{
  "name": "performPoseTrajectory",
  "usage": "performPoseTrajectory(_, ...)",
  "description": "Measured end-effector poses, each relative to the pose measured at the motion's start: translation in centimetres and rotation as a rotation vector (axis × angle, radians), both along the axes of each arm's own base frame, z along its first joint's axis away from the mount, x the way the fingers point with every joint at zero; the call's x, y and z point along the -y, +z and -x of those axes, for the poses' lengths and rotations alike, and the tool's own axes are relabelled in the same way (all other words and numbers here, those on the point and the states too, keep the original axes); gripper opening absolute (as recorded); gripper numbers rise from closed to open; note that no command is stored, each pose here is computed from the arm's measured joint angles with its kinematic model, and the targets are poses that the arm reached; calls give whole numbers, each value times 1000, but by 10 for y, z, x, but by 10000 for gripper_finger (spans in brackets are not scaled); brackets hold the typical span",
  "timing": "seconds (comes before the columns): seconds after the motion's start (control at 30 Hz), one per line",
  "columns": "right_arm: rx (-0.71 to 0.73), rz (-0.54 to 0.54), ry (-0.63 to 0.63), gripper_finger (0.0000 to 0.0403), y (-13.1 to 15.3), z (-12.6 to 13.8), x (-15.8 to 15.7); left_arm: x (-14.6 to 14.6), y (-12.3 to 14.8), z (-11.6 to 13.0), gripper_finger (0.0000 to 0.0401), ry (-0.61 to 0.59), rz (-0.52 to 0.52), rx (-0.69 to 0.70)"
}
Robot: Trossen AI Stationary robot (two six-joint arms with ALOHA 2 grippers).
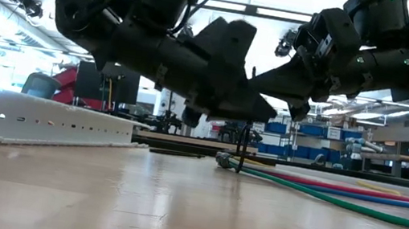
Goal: Ziptie cables
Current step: Wrap the cable wires with the black zip tie
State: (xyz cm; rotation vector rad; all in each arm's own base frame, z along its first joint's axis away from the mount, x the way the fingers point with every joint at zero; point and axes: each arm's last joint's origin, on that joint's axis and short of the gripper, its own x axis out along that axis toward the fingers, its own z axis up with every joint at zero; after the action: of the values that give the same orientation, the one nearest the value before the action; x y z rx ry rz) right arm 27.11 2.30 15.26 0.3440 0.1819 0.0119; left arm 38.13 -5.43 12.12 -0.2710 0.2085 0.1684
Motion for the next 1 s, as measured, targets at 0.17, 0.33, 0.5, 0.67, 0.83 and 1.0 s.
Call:
performPoseTrajectory(0.17,12,-2,7,0,1,0,-1,-1,-1,0,90,1,-12,-16)
performPoseTrajectory(0.33,42,-3,19,0,5,0,-1,-1,-1,1,58,4,-14,-21)
performPoseTrajectory(0.5,44,0,29,0,5,0,-1,-1,-1,1,11,3,-31,-21)
performPoseTrajectory(0.67,46,2,29,0,5,0,-1,-1,-1,1,9,3,-31,-15)
performPoseTrajectory(0.83,48,11,31,0,5,0,-1,-1,-1,1,9,8,-8,-11)
performPoseTrajectory(1.0,52,12,31,0,6,0,-1,-1,0,1,8,8,-5,-5)
